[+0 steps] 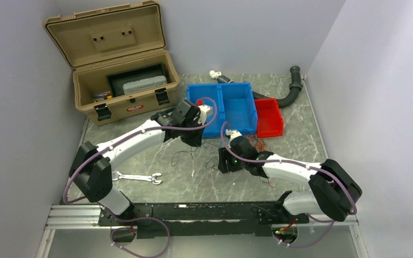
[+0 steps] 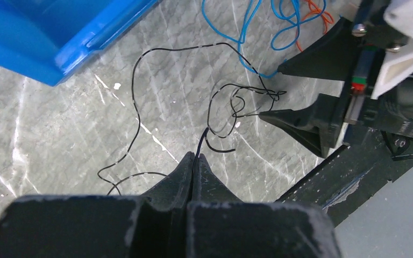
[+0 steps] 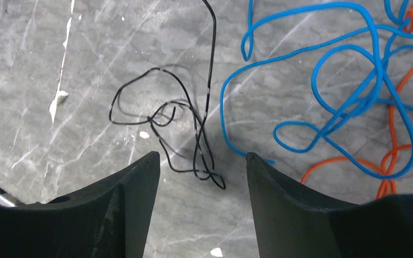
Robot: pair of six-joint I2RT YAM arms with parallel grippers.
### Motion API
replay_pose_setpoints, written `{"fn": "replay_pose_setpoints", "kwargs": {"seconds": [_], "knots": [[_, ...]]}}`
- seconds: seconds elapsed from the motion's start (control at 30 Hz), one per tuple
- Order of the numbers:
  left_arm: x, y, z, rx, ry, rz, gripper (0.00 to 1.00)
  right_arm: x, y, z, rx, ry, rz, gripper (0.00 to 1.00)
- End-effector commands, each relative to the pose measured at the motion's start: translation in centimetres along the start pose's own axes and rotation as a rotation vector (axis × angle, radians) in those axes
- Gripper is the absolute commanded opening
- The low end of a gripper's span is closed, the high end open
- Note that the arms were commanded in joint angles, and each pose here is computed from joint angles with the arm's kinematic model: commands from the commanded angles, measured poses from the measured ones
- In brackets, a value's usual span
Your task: Untangle the cables
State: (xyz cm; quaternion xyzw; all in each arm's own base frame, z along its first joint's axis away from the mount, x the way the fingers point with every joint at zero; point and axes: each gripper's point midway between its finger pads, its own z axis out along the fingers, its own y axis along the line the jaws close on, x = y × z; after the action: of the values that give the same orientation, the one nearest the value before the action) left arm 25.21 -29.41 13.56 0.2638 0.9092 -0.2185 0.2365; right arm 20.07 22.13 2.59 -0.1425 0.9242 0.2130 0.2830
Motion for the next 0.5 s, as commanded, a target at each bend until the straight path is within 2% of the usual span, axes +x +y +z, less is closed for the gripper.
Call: {"fn": "replay_pose_setpoints", "kwargs": {"seconds": [0.0, 0.17, 0.23, 0.3, 0.37, 0.4, 0.43, 0.47], "knots": [[-0.3, 0.2, -1.6, 0.01, -0.03, -0.008, 0.0, -3.1, 0.9, 0.8, 0.027, -0.092, -0.061, 0.6], [-0.6, 0.4, -2.3, 0.015, -0.042, -0.009, 0.0, -2.0, 2.1, 1.7, 0.022, -0.05, -0.098, 0.38], [-0.9, 0.3, -2.6, 0.015, -0.048, -0.004, 0.0, -2.1, 2.5, 1.7, 0.035, -0.046, -0.117, 0.34], [-1.3, 0.3, -3.0, 0.013, -0.055, 0.001, 0.0, -2.4, 2.7, 1.4, 0.05, -0.055, -0.131, 0.25], [-1.8, 0.3, -3.5, 0.009, -0.065, 0.005, 0.0, -3.1, 2.9, 0.9, 0.054, -0.071, -0.132, 0.24], [-2.1, 0.2, -3.8, 0.009, -0.072, 0.01, 0.0, -3.4, 3.0, 0.5, 0.052, -0.08, -0.134, 0.18], [-2.2, 0.2, -3.9, 0.007, -0.075, 0.011, 0.0, -3.6, 3.1, 0.2, 0.049, -0.087, -0.133, 0.06], [-2.5, 0.2, -4.1, 0.006, -0.08, 0.012, 0.0, -3.9, 3.2, -0.1, 0.047, -0.092, -0.133, 0.0]]}}
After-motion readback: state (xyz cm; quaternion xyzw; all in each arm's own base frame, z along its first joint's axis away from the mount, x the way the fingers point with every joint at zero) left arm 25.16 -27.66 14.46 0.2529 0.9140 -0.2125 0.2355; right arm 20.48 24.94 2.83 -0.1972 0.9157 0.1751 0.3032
